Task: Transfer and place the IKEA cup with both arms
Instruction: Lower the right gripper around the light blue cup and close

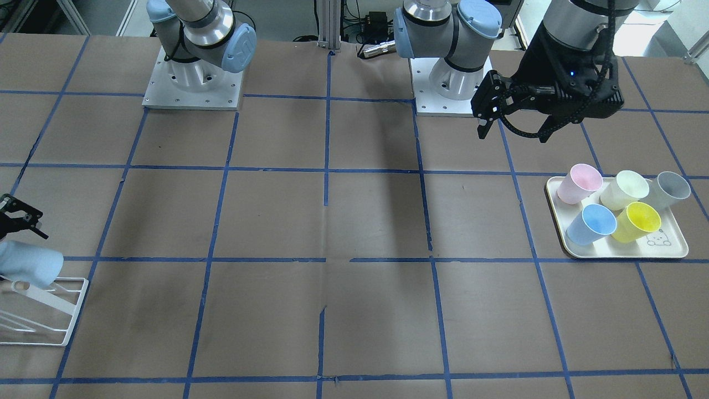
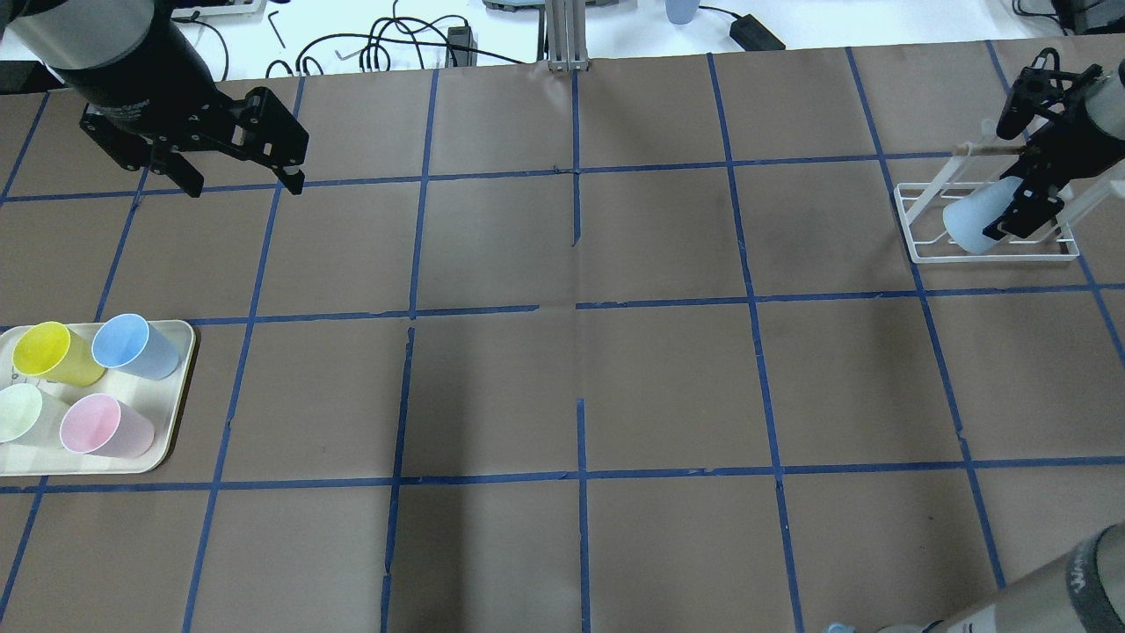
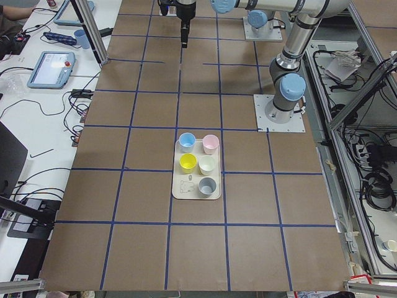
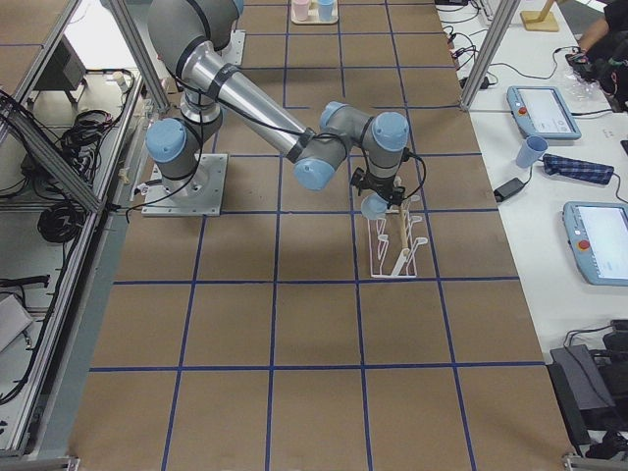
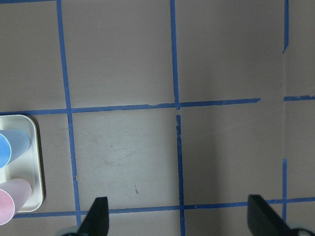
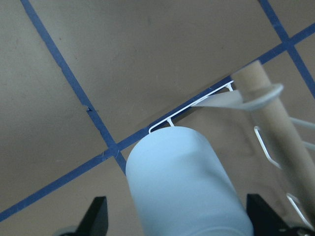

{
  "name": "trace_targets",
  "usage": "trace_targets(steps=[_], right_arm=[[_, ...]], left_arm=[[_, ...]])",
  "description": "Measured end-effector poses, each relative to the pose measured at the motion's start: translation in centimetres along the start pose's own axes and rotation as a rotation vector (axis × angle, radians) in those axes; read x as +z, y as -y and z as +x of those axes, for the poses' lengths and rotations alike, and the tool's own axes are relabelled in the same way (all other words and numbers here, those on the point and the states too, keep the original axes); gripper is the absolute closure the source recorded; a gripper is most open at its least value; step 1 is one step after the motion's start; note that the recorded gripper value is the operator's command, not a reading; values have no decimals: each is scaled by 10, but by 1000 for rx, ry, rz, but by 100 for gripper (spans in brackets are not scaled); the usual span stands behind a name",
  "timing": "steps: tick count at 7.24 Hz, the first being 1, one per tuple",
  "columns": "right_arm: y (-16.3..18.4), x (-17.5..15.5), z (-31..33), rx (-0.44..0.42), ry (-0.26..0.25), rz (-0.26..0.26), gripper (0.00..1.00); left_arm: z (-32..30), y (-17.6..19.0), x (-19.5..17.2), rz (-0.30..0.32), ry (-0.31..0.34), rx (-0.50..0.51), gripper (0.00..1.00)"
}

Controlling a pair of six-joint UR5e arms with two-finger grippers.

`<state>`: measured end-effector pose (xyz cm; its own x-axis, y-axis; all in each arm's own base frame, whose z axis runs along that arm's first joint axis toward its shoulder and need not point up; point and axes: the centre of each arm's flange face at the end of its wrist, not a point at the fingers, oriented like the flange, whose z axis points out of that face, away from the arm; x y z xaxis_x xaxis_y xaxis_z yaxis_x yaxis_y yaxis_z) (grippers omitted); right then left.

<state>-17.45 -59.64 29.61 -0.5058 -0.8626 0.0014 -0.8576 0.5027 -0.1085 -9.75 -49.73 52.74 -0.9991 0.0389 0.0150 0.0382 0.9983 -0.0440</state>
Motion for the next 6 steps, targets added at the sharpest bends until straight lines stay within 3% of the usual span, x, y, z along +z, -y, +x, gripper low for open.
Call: trace_targets(steps=[4, 6], right_arm=[[-2, 1, 2, 2, -5, -2, 0], [-3, 1, 2, 2, -6, -4, 7]], left_arm=[[0, 0, 0, 0, 0, 1, 0], [0, 0, 0, 1, 0, 0, 0]])
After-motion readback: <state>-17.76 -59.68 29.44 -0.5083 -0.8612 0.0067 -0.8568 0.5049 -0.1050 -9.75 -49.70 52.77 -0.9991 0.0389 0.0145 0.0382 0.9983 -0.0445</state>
